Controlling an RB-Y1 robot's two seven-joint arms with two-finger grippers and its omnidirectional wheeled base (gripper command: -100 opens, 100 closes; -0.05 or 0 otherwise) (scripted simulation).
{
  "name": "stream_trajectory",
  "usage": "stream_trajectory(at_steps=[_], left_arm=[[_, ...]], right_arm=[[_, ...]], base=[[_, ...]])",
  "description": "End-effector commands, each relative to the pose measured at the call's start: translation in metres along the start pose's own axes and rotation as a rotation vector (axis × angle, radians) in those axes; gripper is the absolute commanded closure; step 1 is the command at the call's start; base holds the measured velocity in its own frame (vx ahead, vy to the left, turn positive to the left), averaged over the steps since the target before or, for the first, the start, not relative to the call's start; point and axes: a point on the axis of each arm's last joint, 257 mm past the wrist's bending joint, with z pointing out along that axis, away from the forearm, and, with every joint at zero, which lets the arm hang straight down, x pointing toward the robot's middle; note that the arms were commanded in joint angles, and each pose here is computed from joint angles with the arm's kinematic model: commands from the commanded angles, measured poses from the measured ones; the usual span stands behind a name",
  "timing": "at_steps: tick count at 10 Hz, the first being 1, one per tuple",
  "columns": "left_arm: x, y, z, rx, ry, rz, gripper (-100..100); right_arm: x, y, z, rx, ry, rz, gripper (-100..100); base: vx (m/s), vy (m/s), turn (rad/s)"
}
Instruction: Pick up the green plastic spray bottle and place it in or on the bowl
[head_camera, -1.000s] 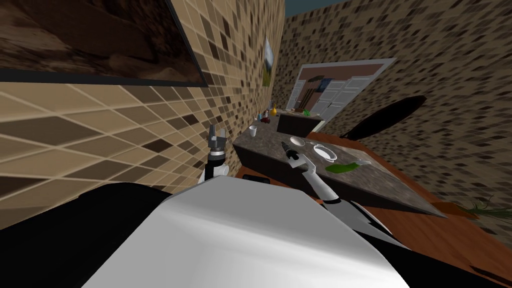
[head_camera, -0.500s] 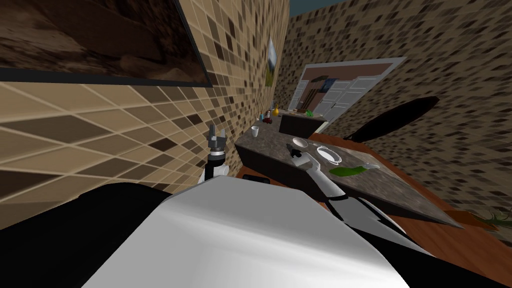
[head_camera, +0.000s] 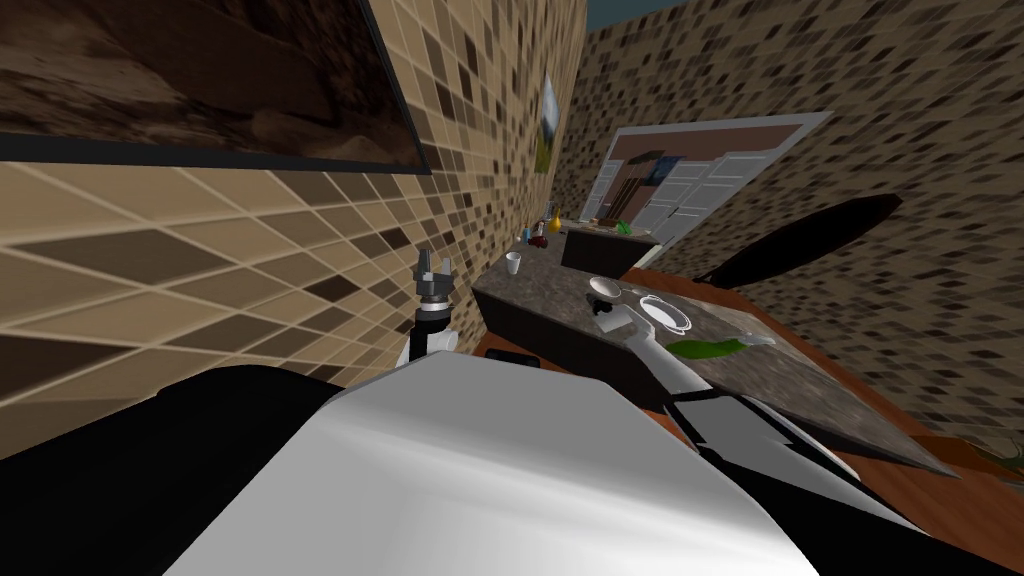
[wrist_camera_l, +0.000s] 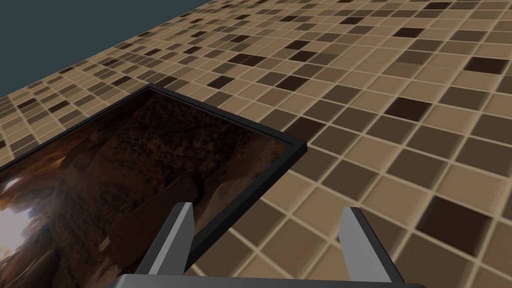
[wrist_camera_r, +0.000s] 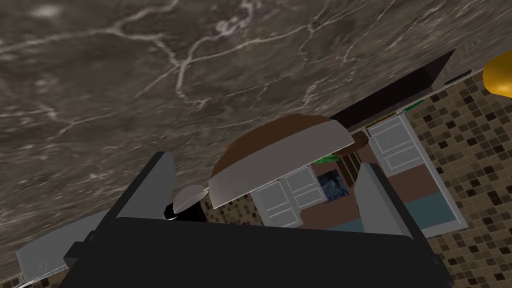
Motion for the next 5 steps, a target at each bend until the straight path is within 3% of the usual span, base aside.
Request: stream_trajectory(at_steps=[1, 2, 3, 4, 5], left_arm=[[0.000, 0.000, 0.000, 0.000, 0.000, 0.000, 0], [0.000, 0.000, 0.000, 0.000, 0.000, 0.000, 0], [0.000, 0.000, 0.000, 0.000, 0.000, 0.000, 0], [0.000, 0.000, 0.000, 0.000, 0.000, 0.000, 0], [0.000, 0.000, 0.000, 0.000, 0.000, 0.000, 0]], right_arm=[[-0.024, -0.034, 0.005, 0.099, -0.029, 0.006, -100], [-0.025, -0.040, 0.005, 0.119, -0.032, 0.007, -100], [-0.050, -0.072, 0.006, 0.202, -0.060, 0.020, -100], [-0.051, -0.077, 0.005, 0.223, -0.063, 0.020, -100], [-0.075, -0.106, 0.002, 0.300, -0.090, 0.037, -100]], base=[[0.007, 0.011, 0.056], [0.009, 0.009, 0.035], [0.012, 0.013, 0.053], [0.011, 0.009, 0.018], [0.007, 0.013, 0.046]])
